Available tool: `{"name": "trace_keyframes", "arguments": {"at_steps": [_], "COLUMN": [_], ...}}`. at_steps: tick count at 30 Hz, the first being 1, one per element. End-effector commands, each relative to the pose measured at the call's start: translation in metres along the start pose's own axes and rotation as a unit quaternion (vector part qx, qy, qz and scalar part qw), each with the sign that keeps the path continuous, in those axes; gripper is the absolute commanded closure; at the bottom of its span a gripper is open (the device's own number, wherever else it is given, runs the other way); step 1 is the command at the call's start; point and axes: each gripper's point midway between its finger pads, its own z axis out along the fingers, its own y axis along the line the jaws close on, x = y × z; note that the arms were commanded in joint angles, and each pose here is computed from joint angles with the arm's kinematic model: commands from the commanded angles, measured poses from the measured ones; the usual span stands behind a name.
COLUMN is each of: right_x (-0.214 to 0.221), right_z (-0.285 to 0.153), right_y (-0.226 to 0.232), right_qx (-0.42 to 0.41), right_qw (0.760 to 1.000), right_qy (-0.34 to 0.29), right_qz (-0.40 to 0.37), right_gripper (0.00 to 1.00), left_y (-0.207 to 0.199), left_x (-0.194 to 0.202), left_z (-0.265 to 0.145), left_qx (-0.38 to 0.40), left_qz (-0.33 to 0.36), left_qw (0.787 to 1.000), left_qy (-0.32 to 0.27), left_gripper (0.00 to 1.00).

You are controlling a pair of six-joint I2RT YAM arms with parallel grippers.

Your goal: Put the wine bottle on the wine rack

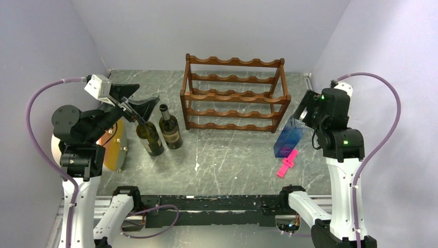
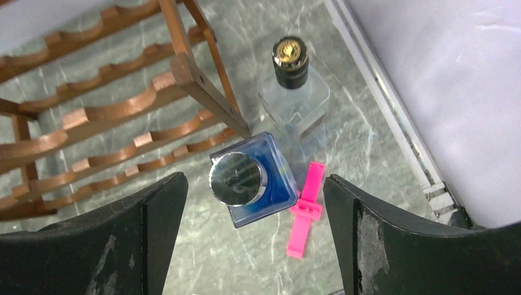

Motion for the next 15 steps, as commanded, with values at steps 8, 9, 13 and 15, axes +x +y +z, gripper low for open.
{"name": "trace_keyframes", "arguments": {"at_steps": [8, 9, 13, 15], "right_x": [0.054, 0.058, 0.068, 0.070], "right_z": [0.030, 0.034, 0.043, 0.045], "right_y": [0.007, 0.007, 0.006, 0.006], "right_qx": [-0.023, -0.020, -0.015, -0.016], "right_qw": [0.996, 0.996, 0.995, 0.995], "right_qy": [0.078, 0.083, 0.095, 0.094], "right_qz": [-0.032, -0.033, -0.040, -0.043], "right_gripper": [0.04, 0.04, 0.04, 0.05], "left_y": [-0.013, -0.015, -0.018, -0.017], "left_x": [-0.007, -0.007, -0.004, -0.003], "left_z": [0.003, 0.003, 0.006, 0.008], "left_qx": [0.035, 0.041, 0.055, 0.054], "left_qz": [0.009, 0.007, 0.000, -0.002], "left_qw": [0.999, 0.999, 0.998, 0.999], "left_qy": [-0.010, -0.010, -0.005, -0.003], "left_gripper": [0.05, 0.05, 0.06, 0.06]}}
